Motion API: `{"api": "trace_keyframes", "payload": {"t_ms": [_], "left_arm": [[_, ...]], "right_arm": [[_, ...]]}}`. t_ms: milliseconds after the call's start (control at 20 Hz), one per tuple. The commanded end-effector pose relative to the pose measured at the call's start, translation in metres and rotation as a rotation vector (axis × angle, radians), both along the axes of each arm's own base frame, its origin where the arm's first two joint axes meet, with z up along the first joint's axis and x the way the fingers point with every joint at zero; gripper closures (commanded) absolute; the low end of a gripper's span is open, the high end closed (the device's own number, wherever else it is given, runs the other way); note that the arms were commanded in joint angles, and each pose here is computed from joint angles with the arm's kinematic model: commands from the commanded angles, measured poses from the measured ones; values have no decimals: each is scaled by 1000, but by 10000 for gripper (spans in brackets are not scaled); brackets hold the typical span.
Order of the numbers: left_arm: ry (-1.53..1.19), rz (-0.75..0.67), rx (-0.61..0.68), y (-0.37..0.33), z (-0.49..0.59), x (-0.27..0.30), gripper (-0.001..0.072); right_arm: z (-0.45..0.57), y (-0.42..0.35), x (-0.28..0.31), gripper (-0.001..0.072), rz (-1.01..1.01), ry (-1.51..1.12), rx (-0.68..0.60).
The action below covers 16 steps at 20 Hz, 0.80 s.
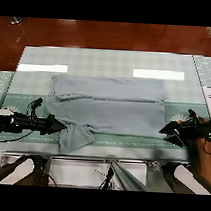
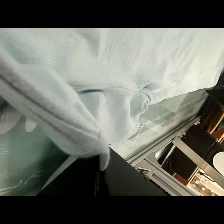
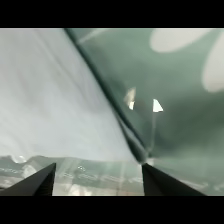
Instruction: Fold the shirts.
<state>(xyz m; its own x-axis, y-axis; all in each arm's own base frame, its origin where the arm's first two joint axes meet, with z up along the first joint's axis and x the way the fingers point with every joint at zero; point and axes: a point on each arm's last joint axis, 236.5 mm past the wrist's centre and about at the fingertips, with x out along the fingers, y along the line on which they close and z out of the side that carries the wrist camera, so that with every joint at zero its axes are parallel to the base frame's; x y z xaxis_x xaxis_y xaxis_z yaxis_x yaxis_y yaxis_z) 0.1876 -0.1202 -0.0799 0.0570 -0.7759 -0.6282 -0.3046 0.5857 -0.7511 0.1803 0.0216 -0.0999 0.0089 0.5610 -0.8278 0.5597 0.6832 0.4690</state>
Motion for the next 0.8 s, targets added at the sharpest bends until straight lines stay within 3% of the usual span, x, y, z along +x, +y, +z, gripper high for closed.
{"api": "trace_keyframes", "payload": {"t_ms": [0, 50, 150, 200, 300, 500, 750], "left_arm": [[-1, 0, 0, 0, 0, 0, 688], [-1, 0, 0, 0, 0, 0, 688], [-2, 3, -3, 0, 1, 1, 688], [-3, 2, -3, 0, 0, 1, 688], [-15, -7, 0, 0, 0, 1, 688], [-92, 4, -6, 9, 24, 29, 688], [-264, 149, 103, 50, 63, 126, 688]], "right_arm": [[-3, 5, 28, 93, -68, -72, 38], [-1, 11, 35, 106, -85, -96, 74], [6, 18, 51, 270, -127, -144, 124], [7, 19, 55, 383, -133, -160, 133], [11, 19, 56, 683, -64, -208, 132], [43, 6, 81, 684, 6, -292, 114], [86, -7, 163, 683, 18, -469, 10]]}}
